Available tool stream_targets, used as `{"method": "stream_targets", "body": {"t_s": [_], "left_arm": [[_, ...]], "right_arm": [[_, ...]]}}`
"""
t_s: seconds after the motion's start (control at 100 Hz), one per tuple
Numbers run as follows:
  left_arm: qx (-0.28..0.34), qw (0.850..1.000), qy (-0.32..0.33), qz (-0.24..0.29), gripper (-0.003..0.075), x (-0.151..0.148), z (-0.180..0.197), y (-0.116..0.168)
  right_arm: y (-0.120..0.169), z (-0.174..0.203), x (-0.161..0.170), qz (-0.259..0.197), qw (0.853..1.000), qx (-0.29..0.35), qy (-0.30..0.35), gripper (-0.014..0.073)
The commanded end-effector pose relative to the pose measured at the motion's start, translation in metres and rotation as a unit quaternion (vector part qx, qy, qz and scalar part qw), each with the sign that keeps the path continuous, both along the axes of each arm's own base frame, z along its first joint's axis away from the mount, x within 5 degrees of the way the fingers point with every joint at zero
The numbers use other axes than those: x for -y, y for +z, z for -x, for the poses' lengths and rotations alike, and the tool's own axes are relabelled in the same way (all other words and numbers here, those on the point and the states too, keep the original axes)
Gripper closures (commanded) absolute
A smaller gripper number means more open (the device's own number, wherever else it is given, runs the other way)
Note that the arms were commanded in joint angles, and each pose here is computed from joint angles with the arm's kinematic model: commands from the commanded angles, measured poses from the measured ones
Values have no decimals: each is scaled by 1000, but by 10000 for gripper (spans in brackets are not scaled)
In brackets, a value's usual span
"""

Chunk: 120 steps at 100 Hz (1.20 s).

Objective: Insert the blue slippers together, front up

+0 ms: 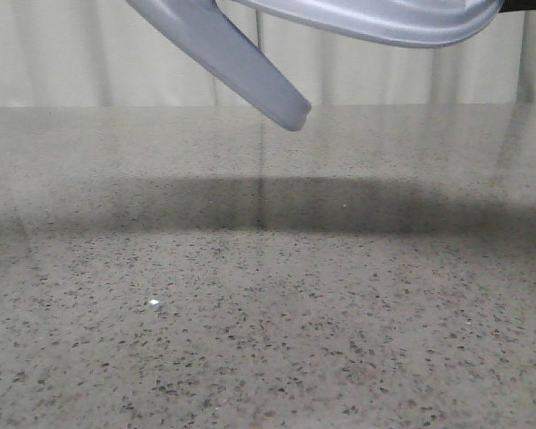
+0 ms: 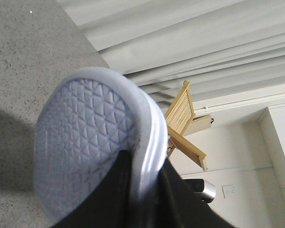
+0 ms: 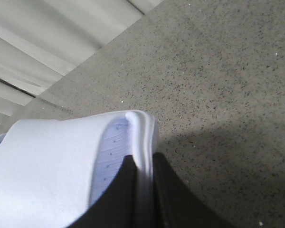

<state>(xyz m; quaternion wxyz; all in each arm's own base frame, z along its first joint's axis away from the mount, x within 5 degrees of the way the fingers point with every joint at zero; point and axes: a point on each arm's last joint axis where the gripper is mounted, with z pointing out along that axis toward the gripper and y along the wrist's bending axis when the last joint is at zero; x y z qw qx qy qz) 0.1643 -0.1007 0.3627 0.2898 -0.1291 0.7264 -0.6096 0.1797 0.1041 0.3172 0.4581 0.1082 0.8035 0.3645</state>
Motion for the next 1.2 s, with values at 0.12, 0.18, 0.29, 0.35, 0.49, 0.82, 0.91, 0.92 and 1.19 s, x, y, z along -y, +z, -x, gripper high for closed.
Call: {"method": "stream_targets", "body": {"t_s": [0.12, 0.18, 0.29, 0.35, 0.49, 0.82, 0.91, 0.92, 1.19], "left_arm": [[-7, 991, -122, 46, 694, 14, 17, 11], [-6, 991, -122, 45, 694, 14, 17, 11], [-2, 992, -120, 43, 694, 14, 16, 11], [0, 993, -114, 41, 694, 14, 15, 11], [2, 995, -89, 38, 694, 12, 11, 11], [0, 997, -67, 46, 694, 10, 8, 12], [-1, 997, -67, 48, 694, 10, 8, 12], [-1, 997, -67, 48, 694, 10, 8, 12], [2, 997, -54, 51, 694, 9, 6, 13]], "right_arm": [[34, 0, -10, -55, 991, 118, 9, 702], [36, 1, -12, -48, 990, 130, 17, 702], [36, 2, -13, -46, 990, 134, 23, 702], [35, 2, -14, -41, 990, 132, 25, 701], [33, 3, -14, -7, 990, 139, 36, 701], [28, 4, -14, 94, 979, 169, 67, 582], [28, 4, -15, 99, 978, 172, 69, 443], [28, 4, -15, 99, 978, 172, 69, 420], [28, 3, -10, 111, 977, 173, 61, 198]]}}
